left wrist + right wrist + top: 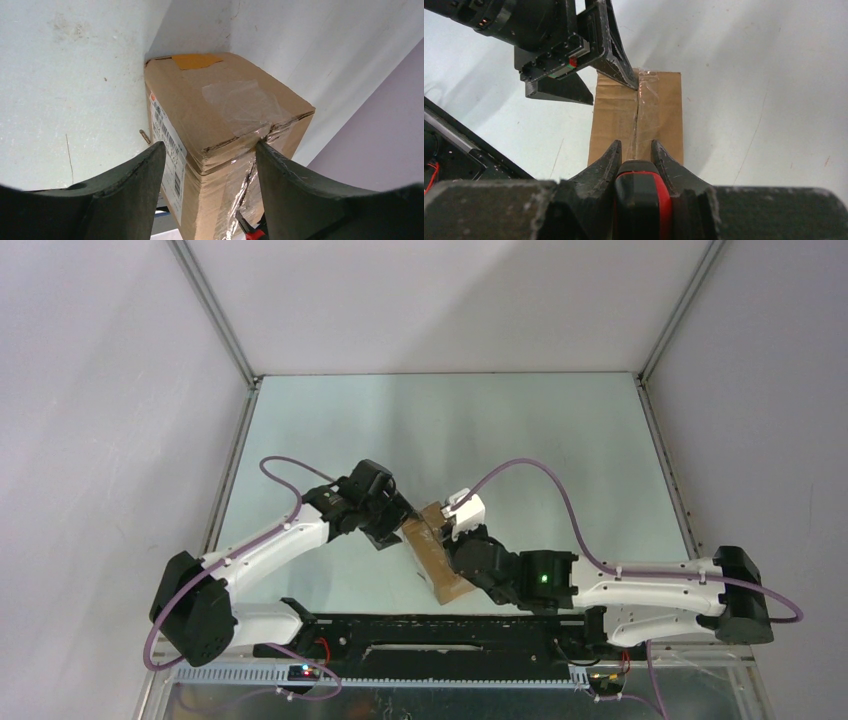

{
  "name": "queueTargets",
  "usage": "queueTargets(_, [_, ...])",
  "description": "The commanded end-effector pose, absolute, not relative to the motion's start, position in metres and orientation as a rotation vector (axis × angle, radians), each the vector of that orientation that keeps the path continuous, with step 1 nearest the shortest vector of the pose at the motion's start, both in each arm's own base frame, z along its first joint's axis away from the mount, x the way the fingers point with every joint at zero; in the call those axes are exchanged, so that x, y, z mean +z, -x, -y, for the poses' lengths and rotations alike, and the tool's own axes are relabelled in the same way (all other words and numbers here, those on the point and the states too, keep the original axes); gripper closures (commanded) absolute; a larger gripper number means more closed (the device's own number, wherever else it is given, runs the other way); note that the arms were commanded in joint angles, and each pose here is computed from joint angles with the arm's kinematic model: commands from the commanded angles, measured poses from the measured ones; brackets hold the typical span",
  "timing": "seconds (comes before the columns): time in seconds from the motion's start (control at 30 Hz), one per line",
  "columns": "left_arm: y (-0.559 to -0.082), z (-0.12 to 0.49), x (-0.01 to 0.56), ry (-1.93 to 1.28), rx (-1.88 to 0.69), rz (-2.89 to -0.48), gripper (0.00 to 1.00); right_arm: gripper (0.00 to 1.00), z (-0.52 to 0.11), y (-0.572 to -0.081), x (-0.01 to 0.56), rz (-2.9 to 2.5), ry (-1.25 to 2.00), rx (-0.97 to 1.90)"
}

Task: Unpack the express box

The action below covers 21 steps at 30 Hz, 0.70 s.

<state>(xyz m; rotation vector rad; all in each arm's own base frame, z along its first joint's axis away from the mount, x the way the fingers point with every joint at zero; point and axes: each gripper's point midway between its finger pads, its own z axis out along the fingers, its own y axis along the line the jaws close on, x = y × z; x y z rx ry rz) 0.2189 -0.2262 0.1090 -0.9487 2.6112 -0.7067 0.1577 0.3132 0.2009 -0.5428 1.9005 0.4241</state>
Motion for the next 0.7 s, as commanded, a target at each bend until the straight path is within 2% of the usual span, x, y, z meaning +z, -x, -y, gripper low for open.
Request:
queueTargets(0.0, [-0.225, 0.197, 0.091, 0.964, -0.512, -2.572, 0.29, 1.0, -0.303, -0.141, 0.164, -1.99, 0.606, 0.388])
queueTargets(0.23, [-0.22, 0.209, 0.122, 0.796, -0.579, -2.616, 0.17, 1.0, -0.308, -0.156, 0.184, -1.887, 0.564, 0.372])
queueTargets(0.67, [-0.187, 0.228, 0.146, 0.658, -0.675, -2.722, 0.16, 1.0, -0.321, -0.177, 0.215, -1.76, 0.429, 0.374])
